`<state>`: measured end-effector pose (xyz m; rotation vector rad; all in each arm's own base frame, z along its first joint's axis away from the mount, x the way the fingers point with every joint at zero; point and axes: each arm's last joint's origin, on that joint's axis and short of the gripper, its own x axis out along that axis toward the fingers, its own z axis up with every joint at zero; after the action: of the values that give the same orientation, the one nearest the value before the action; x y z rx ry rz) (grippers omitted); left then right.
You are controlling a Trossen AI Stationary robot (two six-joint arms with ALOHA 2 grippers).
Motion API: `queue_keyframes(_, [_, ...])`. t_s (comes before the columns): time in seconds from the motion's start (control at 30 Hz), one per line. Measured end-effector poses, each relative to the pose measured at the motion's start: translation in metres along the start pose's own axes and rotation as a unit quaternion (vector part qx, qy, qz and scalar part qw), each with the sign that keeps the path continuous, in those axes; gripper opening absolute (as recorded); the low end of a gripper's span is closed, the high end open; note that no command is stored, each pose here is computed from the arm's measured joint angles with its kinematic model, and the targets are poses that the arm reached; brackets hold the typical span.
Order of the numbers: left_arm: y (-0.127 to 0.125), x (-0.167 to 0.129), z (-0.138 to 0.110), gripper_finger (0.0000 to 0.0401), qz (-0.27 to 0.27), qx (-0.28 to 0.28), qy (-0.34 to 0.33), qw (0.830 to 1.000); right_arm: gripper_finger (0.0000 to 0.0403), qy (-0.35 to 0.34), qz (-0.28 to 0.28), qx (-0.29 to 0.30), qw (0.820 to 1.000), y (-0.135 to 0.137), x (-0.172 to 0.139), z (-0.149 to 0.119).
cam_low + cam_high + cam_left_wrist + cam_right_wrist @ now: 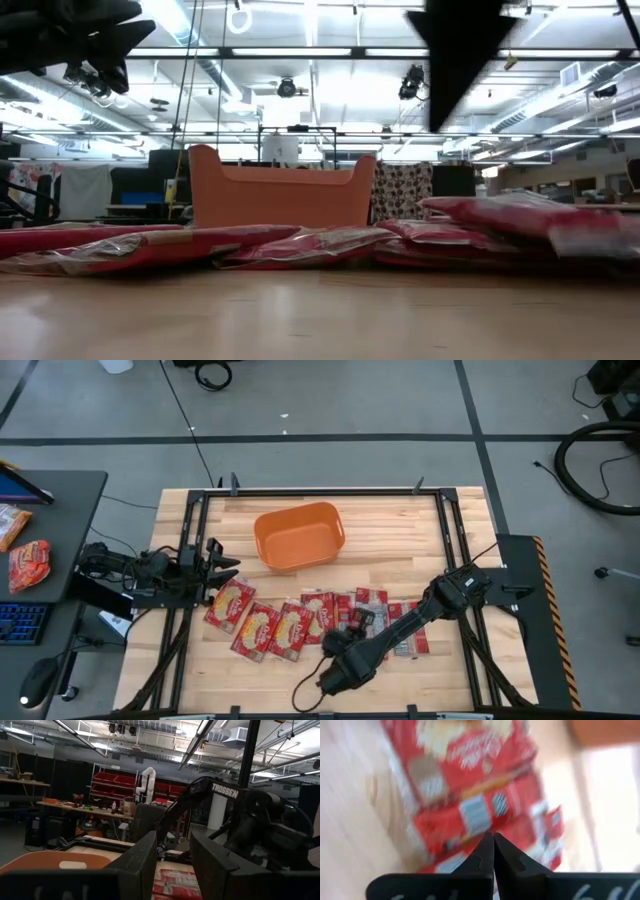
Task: Sort popcorn bags into baskets
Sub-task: Put the popcorn bag into the orange bin
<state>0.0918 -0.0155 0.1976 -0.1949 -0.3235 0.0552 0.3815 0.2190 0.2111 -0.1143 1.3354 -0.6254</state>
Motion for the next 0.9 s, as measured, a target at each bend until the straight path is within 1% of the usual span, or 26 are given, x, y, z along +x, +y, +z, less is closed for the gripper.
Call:
queue_keyframes(0.17, [0.000, 0.000, -0.001, 0.0123, 0.000, -0.002, 0.006, 1.000, 0.0002, -0.036, 0.004, -0.003, 0.999, -0.017, -0.008, 0.025])
queue_keyframes(0.27, [0.000, 0.000, -0.003, 0.0123, 0.002, -0.008, 0.015, 1.000, 0.0010, -0.018, 0.031, 0.002, 0.999, -0.027, -0.009, 0.036])
queue_keyframes(0.4, [0.000, 0.000, -0.005, 0.0123, 0.003, -0.007, 0.025, 1.000, 0.0048, 0.017, 0.057, 0.007, 0.998, -0.030, -0.005, 0.040])
queue_keyframes(0.47, [0.001, 0.000, -0.005, 0.0123, 0.003, -0.013, 0.027, 1.000, 0.0073, 0.031, 0.063, 0.003, 0.998, -0.029, -0.003, 0.038])
queue_keyframes(0.53, [0.001, 0.000, -0.006, 0.0123, 0.003, -0.016, 0.029, 0.999, 0.0100, 0.040, 0.068, 0.015, 0.997, -0.025, -0.004, 0.033])
queue_keyframes(0.6, [0.001, 0.000, -0.006, 0.0123, 0.003, -0.016, 0.029, 0.999, 0.0127, 0.046, 0.072, 0.052, 0.995, -0.021, -0.007, 0.029])
queue_keyframes(0.67, [0.001, 0.000, -0.006, 0.0123, 0.003, -0.016, 0.030, 0.999, 0.0154, 0.065, 0.082, 0.101, 0.989, -0.017, -0.009, 0.025])
queue_keyframes(0.73, [0.001, 0.000, -0.006, 0.0123, 0.003, -0.016, 0.030, 0.999, 0.0179, 0.097, 0.088, 0.149, 0.980, -0.013, -0.006, 0.020])
queue_keyframes(0.83, [0.001, 0.000, -0.006, 0.0123, 0.003, -0.016, 0.030, 0.999, 0.0213, 0.147, 0.068, 0.216, 0.963, -0.006, 0.005, 0.009])
queue_keyframes(0.9, [0.001, 0.000, -0.006, 0.0123, 0.004, -0.016, 0.030, 0.999, 0.0231, 0.195, 0.055, 0.239, 0.950, -0.002, 0.015, -0.001])
